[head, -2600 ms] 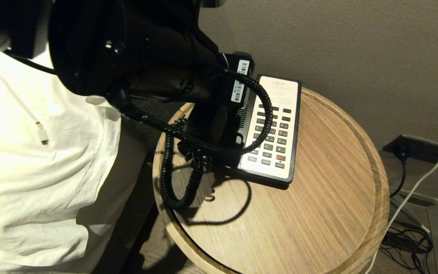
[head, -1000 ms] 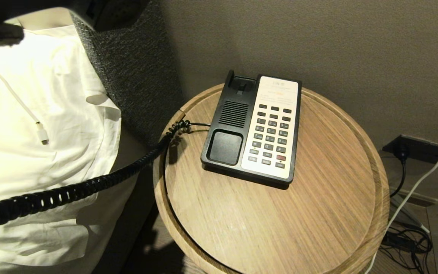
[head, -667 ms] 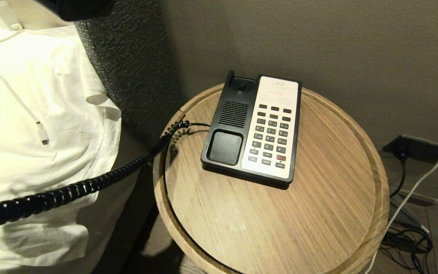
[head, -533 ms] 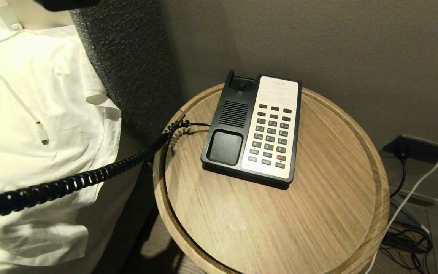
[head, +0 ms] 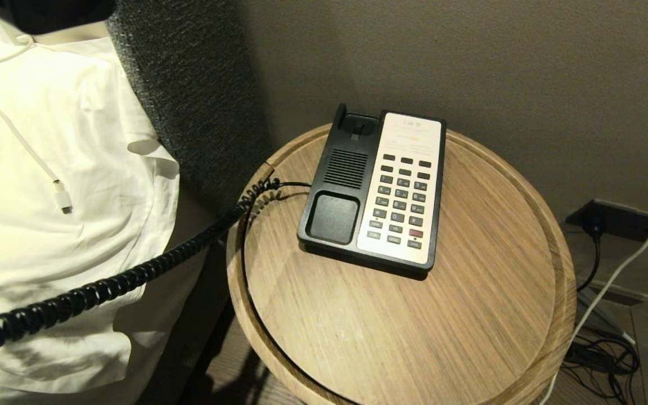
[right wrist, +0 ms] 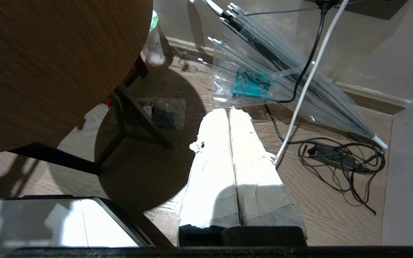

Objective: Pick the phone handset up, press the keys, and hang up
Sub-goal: Dial the number

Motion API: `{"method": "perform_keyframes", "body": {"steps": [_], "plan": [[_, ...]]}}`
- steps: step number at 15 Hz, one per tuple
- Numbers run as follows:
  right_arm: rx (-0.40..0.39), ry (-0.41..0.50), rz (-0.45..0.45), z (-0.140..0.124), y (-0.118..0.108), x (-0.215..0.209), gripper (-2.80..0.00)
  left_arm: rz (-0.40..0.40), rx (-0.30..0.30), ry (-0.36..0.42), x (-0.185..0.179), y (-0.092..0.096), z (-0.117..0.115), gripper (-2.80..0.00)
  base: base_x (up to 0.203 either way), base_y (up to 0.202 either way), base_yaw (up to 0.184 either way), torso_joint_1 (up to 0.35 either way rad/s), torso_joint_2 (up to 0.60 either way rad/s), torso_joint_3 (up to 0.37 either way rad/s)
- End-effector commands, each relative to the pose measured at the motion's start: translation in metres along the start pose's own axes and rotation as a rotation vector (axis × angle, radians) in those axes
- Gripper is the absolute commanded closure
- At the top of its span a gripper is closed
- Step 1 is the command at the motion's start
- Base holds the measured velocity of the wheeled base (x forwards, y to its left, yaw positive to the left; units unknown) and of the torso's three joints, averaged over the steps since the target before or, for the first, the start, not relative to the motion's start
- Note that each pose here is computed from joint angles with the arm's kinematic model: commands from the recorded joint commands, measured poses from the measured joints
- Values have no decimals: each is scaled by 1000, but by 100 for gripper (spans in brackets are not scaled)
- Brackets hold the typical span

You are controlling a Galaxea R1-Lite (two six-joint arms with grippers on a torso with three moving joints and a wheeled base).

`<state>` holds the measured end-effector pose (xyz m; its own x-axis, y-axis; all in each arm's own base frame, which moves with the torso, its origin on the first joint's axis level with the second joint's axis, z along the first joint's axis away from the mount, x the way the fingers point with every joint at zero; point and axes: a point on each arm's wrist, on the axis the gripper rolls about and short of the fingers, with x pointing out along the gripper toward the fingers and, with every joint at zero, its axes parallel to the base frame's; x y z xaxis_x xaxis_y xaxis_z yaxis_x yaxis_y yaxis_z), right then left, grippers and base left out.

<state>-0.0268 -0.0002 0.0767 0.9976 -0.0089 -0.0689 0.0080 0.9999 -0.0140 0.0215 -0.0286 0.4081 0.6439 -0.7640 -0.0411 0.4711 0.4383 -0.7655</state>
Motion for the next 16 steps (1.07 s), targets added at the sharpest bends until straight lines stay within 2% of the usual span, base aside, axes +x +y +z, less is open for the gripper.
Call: {"method": "perform_keyframes", "body": {"steps": [1,5,7,14,16], "plan": [[0,-1,0,0,0,0,0,2,-6,0,-1,1,0,0,0,0,0,0,0,0],[-1,-1,0,0,0,0,0,11,-6,-8,1,0,0,0,0,0,0,0,0,0],[-59,-2,24,0,1,0,0,7,-7,-11,-1,0,1,0,0,0,0,0,0,0],[-53,5,26,1,1,-1,0,3,-10,-18,-5,1,1,0,0,0,0,0,0,0],[-34,-24,34,17,0,-10,0,3,-10,-23,-6,1,1,0,0,0,0,0,0,0]]}}
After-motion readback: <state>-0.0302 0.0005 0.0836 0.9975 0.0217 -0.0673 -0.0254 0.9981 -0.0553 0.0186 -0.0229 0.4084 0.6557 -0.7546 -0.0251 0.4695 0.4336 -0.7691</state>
